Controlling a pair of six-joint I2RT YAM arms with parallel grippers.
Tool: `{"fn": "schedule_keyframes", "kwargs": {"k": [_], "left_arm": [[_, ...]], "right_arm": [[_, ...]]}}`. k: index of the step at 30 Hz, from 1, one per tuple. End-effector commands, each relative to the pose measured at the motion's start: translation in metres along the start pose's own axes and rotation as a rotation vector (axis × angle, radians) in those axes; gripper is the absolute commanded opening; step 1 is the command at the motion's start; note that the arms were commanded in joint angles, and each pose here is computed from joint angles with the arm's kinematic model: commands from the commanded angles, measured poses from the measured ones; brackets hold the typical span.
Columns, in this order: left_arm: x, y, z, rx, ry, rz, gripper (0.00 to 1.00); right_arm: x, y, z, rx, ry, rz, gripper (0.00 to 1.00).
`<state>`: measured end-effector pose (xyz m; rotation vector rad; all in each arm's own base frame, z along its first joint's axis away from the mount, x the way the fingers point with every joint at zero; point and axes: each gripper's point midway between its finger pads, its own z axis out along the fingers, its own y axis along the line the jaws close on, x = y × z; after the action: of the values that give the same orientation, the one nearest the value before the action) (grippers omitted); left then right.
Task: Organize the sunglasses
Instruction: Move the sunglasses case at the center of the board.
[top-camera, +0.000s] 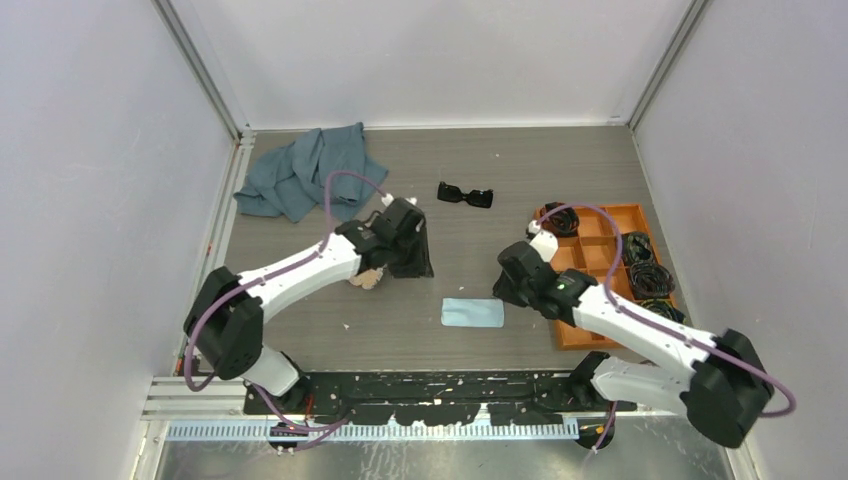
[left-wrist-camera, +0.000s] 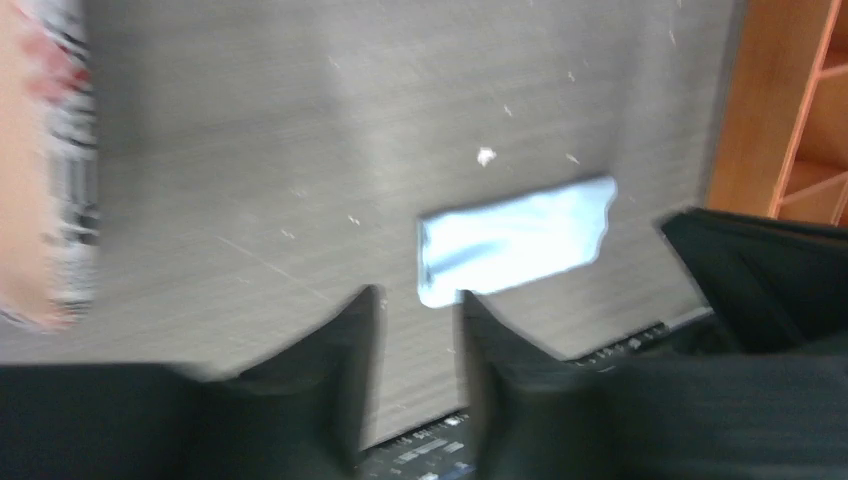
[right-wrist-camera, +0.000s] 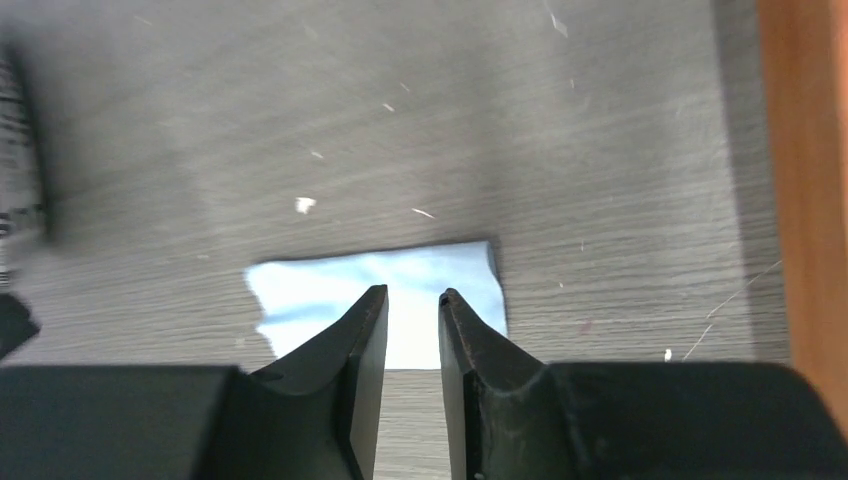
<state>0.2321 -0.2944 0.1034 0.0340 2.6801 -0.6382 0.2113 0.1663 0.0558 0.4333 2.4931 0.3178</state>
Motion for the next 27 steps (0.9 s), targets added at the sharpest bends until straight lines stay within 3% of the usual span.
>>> {"fn": "schedule_keyframes", "kwargs": {"k": [1,2,3,10,17,27], "left_arm": [[-0.047,0.036,-0.032,-0.134,-0.103,0.003,0.50],[-0.053,0.048,-0.035,-0.165,-0.098,-0.005,0.62],[-0.060,0.057,-0.038,-0.185,-0.100,-0.014,0.65],[-0.090,0.094,-0.021,-0.215,-0.089,-0.057,0.66],[-0.088,0.080,0.022,-0.132,0.054,-0.017,0.67],[-0.047,0.041,0.025,0.043,0.150,0.076,0.63]], "right_arm": [[-0.049,0.004,-0.038,-0.010,-0.173,0.002,0.34],[-0.051,0.001,-0.040,0.000,-0.180,-0.001,0.35],[-0.051,-0.002,-0.041,0.010,-0.181,-0.005,0.35],[-0.033,-0.010,-0.036,-0.011,-0.141,0.047,0.35],[-0.030,-0.011,-0.037,-0.004,-0.126,0.046,0.35],[-0.031,-0.015,-0.037,0.006,-0.135,0.026,0.37]]}}
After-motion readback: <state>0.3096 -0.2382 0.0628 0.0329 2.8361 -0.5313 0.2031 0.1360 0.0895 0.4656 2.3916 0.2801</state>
